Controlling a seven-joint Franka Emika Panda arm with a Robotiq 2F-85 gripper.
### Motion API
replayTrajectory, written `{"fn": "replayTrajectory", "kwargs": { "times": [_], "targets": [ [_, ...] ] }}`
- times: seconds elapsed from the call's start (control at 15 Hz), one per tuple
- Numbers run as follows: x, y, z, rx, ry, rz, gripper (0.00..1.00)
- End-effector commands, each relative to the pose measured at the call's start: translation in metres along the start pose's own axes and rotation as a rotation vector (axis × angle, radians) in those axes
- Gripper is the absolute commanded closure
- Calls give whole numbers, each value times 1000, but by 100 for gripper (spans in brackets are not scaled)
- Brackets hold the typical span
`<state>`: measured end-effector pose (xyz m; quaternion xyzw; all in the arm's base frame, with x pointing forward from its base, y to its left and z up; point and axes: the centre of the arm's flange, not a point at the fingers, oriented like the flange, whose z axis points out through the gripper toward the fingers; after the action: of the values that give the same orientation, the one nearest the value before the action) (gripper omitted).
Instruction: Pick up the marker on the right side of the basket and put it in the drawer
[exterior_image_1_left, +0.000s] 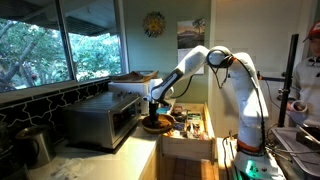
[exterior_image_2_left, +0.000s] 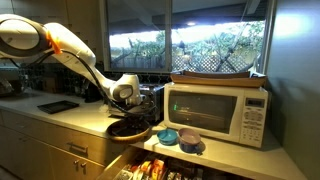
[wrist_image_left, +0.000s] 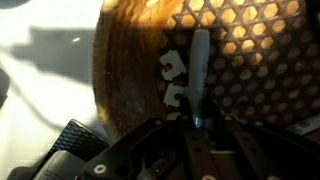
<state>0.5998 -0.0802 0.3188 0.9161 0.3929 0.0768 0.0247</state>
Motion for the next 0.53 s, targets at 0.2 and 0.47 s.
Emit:
{"fn": "replayTrajectory", "kwargs": {
  "times": [0.2, 0.47],
  "targets": [
    [-13, -15, -60, -4, 55, -1, 95],
    [-32, -53, -132, 20, 88, 9, 95]
  ]
}}
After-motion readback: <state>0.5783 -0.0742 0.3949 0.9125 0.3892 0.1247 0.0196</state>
